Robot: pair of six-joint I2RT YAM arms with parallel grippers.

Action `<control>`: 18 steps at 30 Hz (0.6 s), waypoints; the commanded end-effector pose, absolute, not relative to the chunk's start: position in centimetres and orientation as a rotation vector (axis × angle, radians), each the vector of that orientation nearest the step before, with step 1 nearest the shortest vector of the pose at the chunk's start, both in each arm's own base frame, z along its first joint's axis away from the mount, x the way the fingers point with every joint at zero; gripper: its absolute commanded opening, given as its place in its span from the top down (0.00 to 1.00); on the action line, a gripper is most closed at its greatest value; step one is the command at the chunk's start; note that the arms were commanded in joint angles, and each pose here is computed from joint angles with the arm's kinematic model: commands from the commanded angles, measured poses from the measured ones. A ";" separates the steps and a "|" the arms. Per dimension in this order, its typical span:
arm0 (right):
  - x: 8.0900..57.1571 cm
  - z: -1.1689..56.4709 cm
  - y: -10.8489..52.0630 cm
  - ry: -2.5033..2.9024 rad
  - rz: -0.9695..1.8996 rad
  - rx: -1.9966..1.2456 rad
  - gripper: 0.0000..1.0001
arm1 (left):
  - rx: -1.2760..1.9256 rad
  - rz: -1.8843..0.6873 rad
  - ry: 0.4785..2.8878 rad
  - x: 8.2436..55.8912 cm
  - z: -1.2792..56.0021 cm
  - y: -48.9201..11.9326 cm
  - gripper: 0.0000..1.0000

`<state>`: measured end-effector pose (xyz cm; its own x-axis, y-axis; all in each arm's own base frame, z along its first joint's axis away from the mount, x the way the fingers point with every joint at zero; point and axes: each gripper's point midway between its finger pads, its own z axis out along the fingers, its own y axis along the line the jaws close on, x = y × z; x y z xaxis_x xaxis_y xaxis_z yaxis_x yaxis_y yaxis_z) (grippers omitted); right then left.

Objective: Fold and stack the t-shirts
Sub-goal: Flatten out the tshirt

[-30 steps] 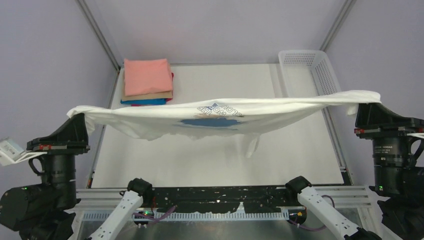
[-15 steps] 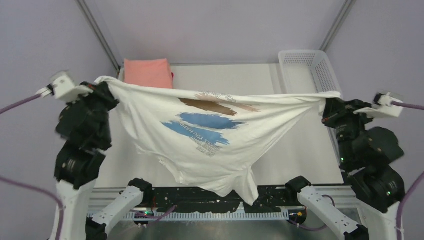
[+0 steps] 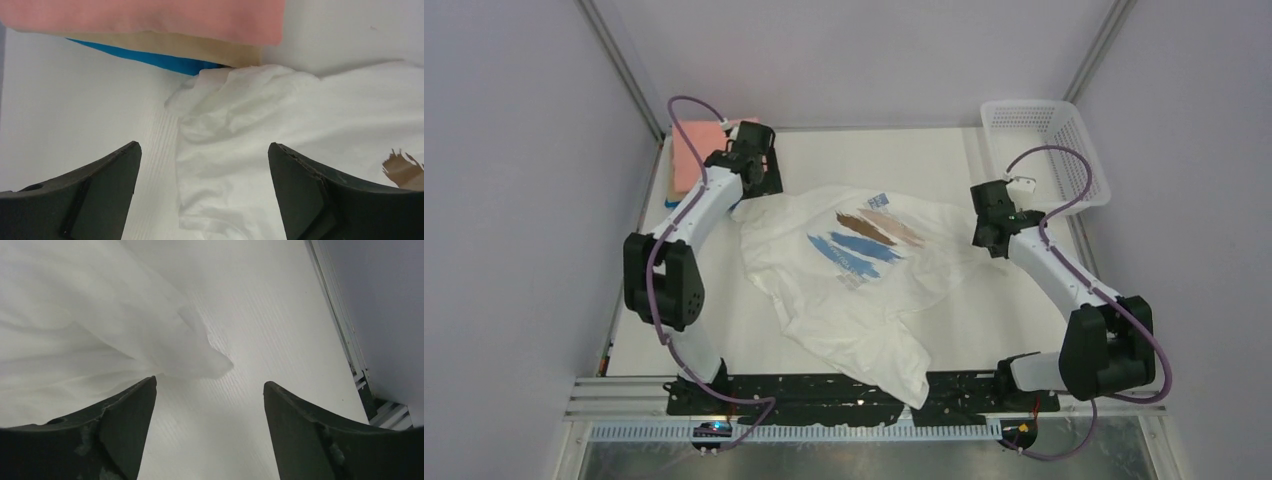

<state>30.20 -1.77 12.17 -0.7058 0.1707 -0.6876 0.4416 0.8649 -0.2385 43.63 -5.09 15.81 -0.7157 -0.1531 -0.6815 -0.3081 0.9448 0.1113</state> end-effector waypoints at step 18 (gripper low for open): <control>33.7 11.5 12.3 2.315 0.300 0.092 0.05 | -0.105 -0.541 2.462 27.8 11.4 -18.1 0.00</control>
